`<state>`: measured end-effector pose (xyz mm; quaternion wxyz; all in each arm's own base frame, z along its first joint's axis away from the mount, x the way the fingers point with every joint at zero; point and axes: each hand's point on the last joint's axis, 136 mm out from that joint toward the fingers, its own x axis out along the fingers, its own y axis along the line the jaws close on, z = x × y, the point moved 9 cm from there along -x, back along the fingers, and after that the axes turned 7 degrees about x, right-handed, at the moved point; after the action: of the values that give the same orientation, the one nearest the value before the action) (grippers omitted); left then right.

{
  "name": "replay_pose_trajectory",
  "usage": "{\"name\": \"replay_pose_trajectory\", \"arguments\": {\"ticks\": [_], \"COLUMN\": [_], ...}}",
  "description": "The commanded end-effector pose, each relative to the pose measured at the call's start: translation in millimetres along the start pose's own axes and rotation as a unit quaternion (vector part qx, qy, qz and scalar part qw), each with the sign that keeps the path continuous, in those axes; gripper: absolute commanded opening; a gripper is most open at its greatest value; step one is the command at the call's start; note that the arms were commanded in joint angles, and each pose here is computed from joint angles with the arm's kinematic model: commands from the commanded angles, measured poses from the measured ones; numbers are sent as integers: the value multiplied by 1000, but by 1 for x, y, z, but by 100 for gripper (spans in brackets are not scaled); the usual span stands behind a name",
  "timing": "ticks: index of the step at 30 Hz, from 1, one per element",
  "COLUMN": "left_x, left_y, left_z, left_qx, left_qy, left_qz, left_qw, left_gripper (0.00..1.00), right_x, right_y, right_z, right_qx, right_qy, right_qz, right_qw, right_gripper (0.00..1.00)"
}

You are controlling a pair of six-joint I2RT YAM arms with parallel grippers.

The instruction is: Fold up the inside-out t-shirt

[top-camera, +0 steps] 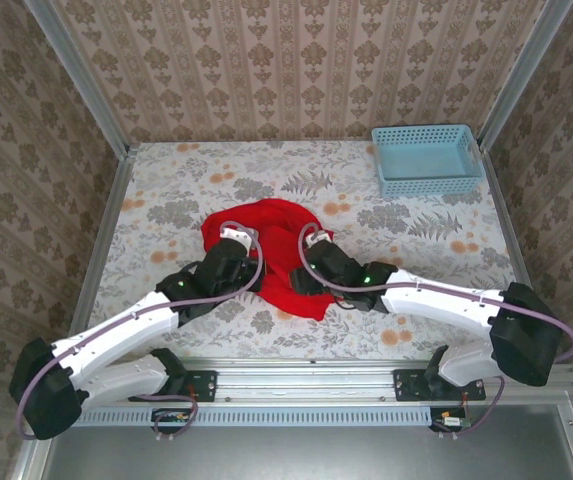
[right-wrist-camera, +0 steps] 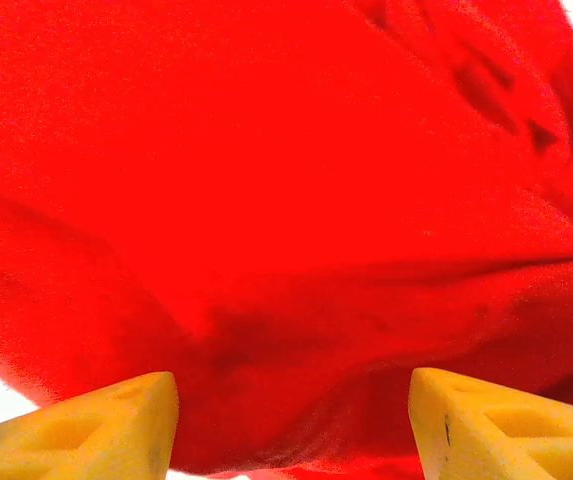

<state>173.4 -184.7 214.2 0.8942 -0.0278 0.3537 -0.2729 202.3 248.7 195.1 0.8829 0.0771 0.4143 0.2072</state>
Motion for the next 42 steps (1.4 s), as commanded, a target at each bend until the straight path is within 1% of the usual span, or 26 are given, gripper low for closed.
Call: {"name": "replay_pose_trajectory", "arguments": {"ticks": [1, 2, 5, 7, 8, 11, 12, 15, 17, 19, 21, 22, 25, 28, 33, 35, 38, 41, 42], "left_x": [1, 2, 3, 4, 4, 3, 3, 3, 4, 6, 7, 7, 7, 5, 3, 5, 8, 10, 10], "left_y": [-3, -3, -4, -5, -6, -6, -6, -2, 1, 3, 6, 7, 7, 5, 6, 8, 8, 8, 8], "left_z": [3, 2, 1, 0, 0, 0, -1, -5, -8, -12, -14, -14, -14, -12, -10, -11, -11, -10, -8], "left_qx": [-3, -3, -6, -5, -4, 1, 3, 10, 16, 23, 29, 31, 41, 53, 64, 63, 66, 66, 66], "left_qy": [-8, -6, -7, -8, -8, -6, -4, 5, 12, 18, 24, 25, 26, 24, 27, 31, 40, 41, 38], "left_qz": [-25, -26, -35, -46, -51, -56, -52, -42, -38, -35, -30, -27, -29, -37, -30, -16, -9, -7, -5], "left_qw": [1000, 1000, 999, 999, 999, 998, 999, 999, 999, 999, 999, 999, 998, 998, 997, 997, 997, 997, 997], "left_gripper": [0, 0, 0, 0, 0, 0, 0, 0, 0, 0, 1, 1, 4, 9, 24, 30, 36, 38, 34], "right_x": [-5, -6, 10, 17, 21, 22, 19, 10, 5, 3, 4, -5, -11, -17, -28, -32, -38, -42, -43], "right_y": [24, 27, 26, 27, 27, 25, 23, 8, -6, -18, -26, -25, -25, -22, -11, -5, 0, 2, 2], "right_z": [10, 10, 5, 7, 8, 14, 18, 31, 37, 41, 40, 44, 42, 44, 46, 46, 46, 44, 43], "right_qx": [-31, -37, -46, -53, -55, -53, -50, -20, 12, 43, 56, 56, 53, 56, 46, 43, 39, 33, 30], "right_qy": [-28, -31, -13, -4, -2, -13, -21, -35, -30, -16, 0, -11, -11, -17, -26, -27, -31, -32, -31], "right_qz": [51, 58, 24, 0, -10, -38, -43, -40, -26, 0, 14, 26, 42, 65, 142, 175, 207, 224, 227], "right_qw": [998, 997, 999, 999, 998, 998, 998, 998, 999, 999, 998, 998, 998, 996, 988, 983, 977, 974, 973], "right_gripper": [65, 66, 67, 65, 61, 42, 34, 12, 3, 1, 0, 0, 0, 0, 0, 0, 0, 0, 0]}}
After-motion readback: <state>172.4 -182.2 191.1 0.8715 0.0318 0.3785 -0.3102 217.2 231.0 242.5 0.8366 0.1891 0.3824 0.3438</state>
